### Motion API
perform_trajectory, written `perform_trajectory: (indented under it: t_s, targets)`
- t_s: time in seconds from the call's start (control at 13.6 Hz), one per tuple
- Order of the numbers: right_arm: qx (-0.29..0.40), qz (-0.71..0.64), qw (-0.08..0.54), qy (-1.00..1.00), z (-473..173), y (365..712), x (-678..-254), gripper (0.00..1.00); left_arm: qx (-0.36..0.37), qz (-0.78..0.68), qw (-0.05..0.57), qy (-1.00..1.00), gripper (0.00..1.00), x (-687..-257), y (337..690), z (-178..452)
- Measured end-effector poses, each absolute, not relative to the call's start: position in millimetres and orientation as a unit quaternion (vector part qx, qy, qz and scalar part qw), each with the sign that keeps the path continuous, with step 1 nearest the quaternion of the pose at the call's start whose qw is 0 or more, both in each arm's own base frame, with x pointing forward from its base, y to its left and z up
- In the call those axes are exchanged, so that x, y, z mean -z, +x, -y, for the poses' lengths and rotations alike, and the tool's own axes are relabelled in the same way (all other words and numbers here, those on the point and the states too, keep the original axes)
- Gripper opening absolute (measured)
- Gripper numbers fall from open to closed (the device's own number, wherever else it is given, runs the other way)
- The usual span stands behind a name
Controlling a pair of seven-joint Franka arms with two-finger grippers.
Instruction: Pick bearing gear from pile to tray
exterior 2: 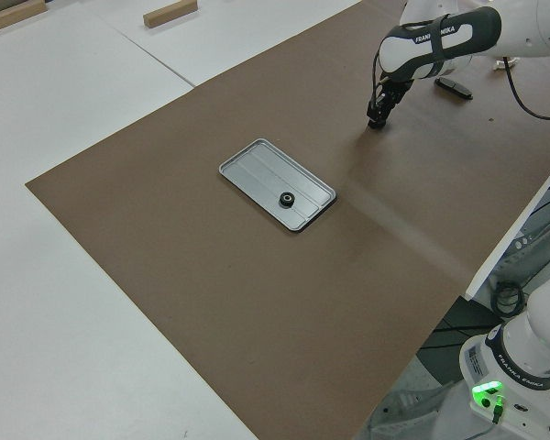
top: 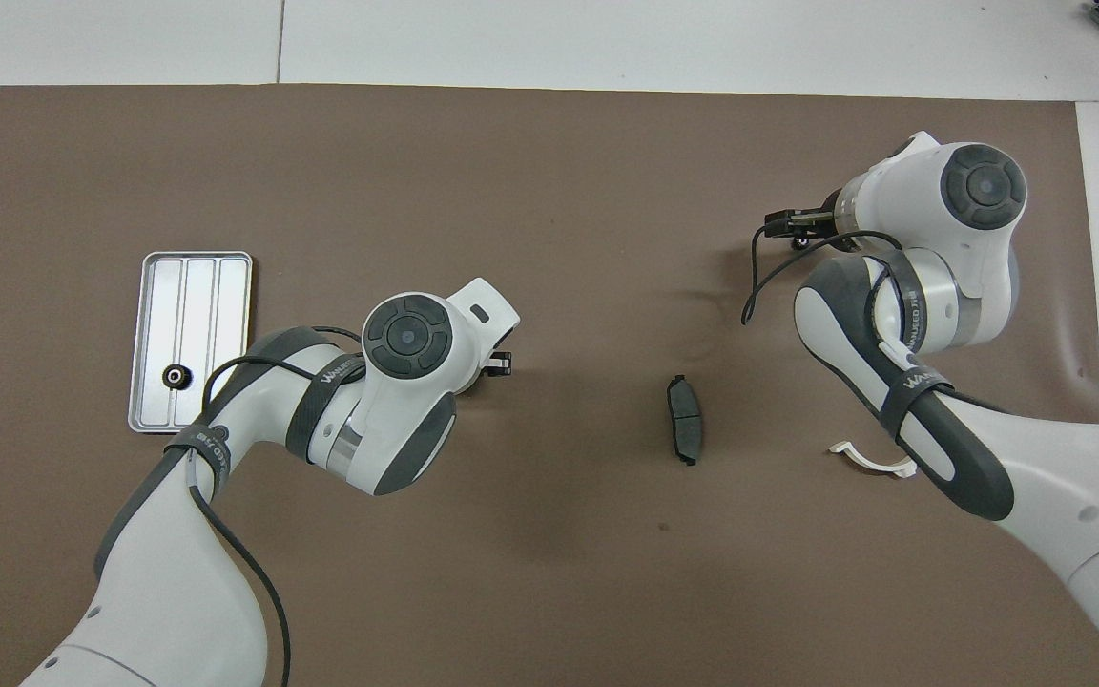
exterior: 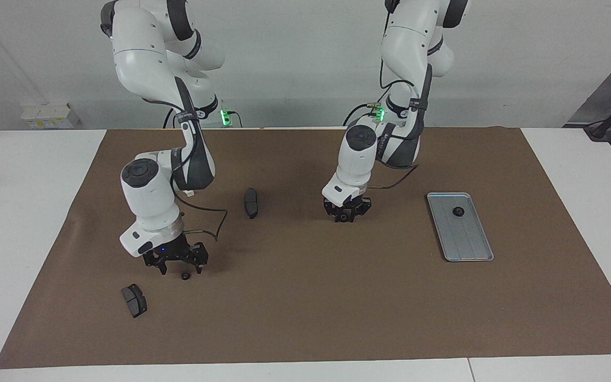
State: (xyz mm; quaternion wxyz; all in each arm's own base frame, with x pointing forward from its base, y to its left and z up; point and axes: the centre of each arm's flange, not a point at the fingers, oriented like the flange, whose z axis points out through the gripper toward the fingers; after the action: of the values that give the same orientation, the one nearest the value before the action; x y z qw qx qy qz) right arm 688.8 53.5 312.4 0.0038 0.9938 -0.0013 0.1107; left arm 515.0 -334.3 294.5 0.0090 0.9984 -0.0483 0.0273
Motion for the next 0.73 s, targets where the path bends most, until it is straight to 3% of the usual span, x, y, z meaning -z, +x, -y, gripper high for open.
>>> perform_trajectory:
  t_s: [0.07, 0.15, 0.29, 0.44, 0.51, 0.59, 0.73]
  targets:
    - [-0.107, 0.000, 0.004, 0.994, -53.3, 689.0, -307.5, 0.94, -0.027, 0.048, 0.009, 0.998, 0.42, -294.7, 515.0, 334.3]
    - [-0.104, 0.000, 0.004, 0.995, -52.6, 688.9, -303.1, 0.94, -0.028, 0.048, 0.009, 0.998, 0.35, -295.2, 515.1, 333.9]
    - [-0.100, 0.001, 0.004, 0.995, -51.8, 688.7, -297.2, 0.76, -0.028, 0.048, 0.009, 0.998, 0.35, -295.2, 515.3, 333.6]
    - [-0.098, 0.001, 0.004, 0.995, -51.5, 688.6, -295.3, 0.70, -0.030, 0.044, 0.008, 0.999, 0.35, -297.7, 519.6, 329.9]
    - [-0.097, 0.001, 0.004, 0.995, -51.4, 688.4, -293.8, 0.61, -0.032, 0.037, 0.008, 0.999, 0.35, -303.3, 526.7, 325.0]
    - [-0.097, 0.001, 0.004, 0.995, -51.2, 688.3, -292.7, 0.61, -0.032, 0.030, 0.007, 0.999, 0.35, -312.4, 537.1, 317.7]
    - [-0.096, 0.004, 0.003, 0.995, -49.3, 688.5, -292.5, 0.44, -0.035, 0.018, 0.006, 0.999, 0.35, -333.8, 563.3, 294.4]
